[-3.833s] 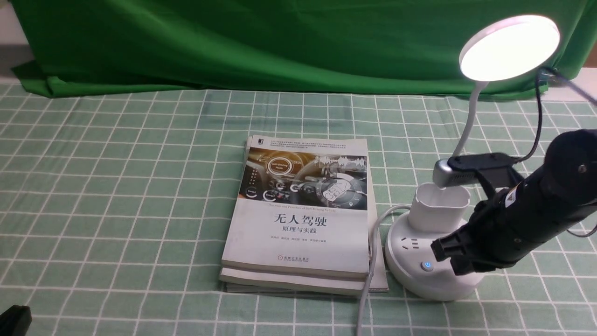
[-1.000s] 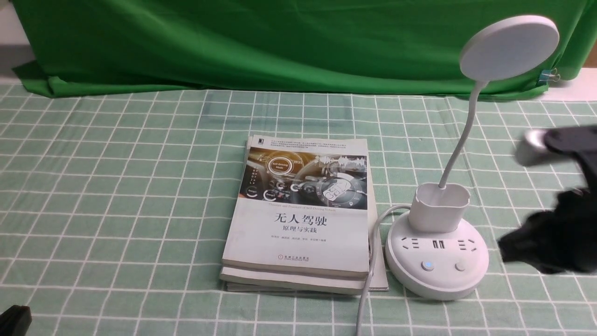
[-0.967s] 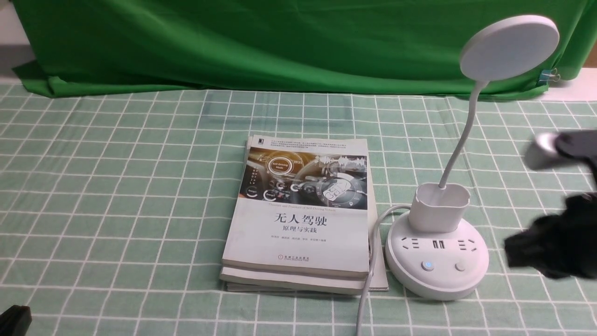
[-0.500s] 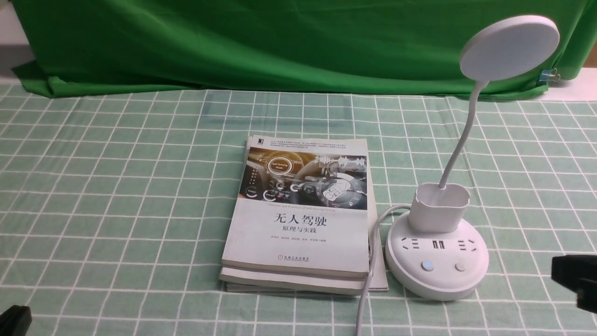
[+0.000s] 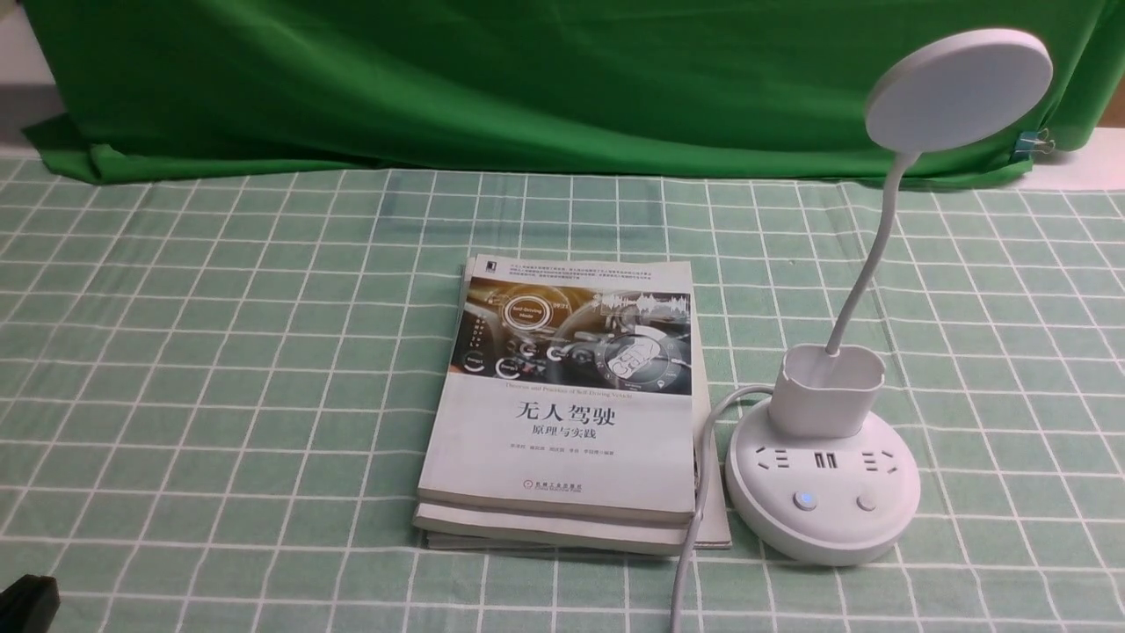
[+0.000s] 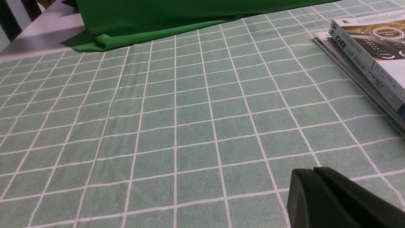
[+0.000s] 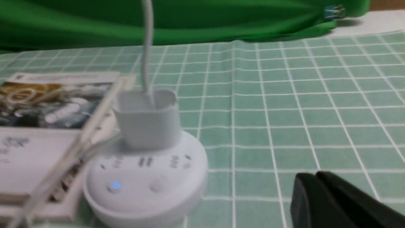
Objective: Turn off the desk lamp on the blue coffee tablecloth by hand.
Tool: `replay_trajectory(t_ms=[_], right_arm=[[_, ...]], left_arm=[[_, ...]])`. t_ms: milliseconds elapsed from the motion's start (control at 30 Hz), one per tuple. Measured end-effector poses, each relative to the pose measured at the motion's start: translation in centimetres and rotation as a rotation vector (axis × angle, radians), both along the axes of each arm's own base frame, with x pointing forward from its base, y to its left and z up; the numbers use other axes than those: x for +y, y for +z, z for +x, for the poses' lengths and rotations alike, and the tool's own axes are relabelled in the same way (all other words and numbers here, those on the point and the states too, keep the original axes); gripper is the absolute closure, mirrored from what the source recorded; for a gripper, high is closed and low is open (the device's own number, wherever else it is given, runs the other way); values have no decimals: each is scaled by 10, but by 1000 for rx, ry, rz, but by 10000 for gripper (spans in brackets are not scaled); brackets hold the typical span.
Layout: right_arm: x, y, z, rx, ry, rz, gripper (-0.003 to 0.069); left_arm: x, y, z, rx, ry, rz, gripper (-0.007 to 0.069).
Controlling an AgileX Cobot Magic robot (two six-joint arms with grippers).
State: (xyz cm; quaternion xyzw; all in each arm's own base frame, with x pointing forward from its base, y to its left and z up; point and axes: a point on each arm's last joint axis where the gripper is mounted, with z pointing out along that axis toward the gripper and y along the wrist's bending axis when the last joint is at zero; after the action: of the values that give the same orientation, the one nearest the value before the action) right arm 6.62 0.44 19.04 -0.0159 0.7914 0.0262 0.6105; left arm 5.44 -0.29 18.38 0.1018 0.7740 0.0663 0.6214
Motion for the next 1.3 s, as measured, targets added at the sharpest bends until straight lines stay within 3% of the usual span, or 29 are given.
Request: replay_trajectory(t_ms=[233, 1300], right_arm=[[-1, -1, -11, -94, -1, -8, 639], [-1, -2, -11, -88, 1, -17, 571]], left_arm=[[0, 0, 0, 0, 0, 0, 625], [0, 0, 0, 0, 0, 0, 625]])
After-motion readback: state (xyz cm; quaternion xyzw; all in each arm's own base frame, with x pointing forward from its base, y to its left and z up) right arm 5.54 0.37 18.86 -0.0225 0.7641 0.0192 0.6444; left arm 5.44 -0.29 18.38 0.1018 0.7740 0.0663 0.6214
